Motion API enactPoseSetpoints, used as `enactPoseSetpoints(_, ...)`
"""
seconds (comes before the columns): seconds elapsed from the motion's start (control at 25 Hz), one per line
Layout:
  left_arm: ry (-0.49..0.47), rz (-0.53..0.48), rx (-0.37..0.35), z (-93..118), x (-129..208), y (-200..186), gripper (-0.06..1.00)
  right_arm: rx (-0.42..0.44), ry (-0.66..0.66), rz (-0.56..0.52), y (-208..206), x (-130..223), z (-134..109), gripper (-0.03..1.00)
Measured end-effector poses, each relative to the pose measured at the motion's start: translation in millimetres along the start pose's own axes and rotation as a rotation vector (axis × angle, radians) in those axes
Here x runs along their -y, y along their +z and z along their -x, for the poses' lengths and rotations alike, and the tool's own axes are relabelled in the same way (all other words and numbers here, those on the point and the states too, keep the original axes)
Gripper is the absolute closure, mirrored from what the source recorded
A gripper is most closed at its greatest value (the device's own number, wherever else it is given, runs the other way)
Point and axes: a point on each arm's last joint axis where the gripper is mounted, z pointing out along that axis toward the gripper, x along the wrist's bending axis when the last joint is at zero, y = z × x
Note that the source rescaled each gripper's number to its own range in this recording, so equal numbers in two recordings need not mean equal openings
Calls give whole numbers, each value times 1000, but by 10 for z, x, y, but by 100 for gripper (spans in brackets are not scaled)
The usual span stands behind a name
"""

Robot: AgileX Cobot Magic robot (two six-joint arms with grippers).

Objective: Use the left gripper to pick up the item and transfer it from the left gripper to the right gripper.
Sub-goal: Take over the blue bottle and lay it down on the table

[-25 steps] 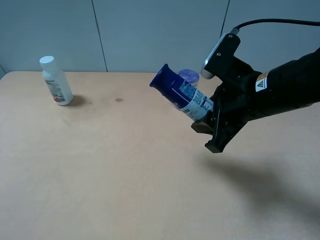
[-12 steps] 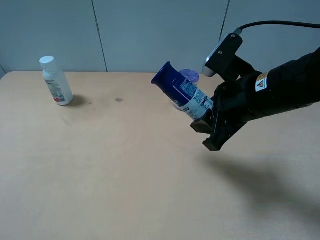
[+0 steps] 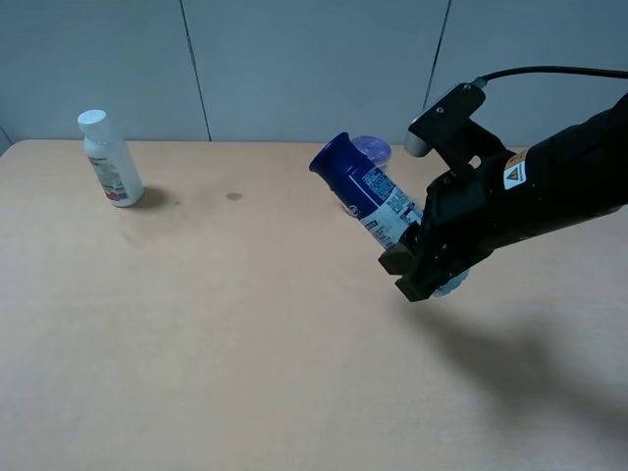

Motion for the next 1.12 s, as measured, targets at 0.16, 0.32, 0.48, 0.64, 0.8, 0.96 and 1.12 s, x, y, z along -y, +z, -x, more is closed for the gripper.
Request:
enactPoseSetpoints(0.16,-6,1,-6,3,0,1,-2,-5,83,-61,-2,56,-7,83)
enactPoseSetpoints(0.32,-60,6,-82,13,-5,8,-2,17,194,-117,-18,81,7,83)
enactPoseSetpoints(0.48,-141,15,-197,25,-12,20,-2,77,301,-98,-69,-15,65,83)
enactPoseSetpoints(0.64,-181,19,-255,31,-17,27,-2,129,387,-109,-85,0,145,83)
enactPoseSetpoints(0.8,-187,19,-263,32,-17,28,-2,194,486,-124,-118,65,384,83)
enactPoseSetpoints(0.96,-188,20,-264,32,-17,28,-2,264,556,-120,-178,146,676,83)
enactPoseSetpoints(1.12,-188,20,-264,32,-17,28,-2,299,583,-140,-191,243,903,83)
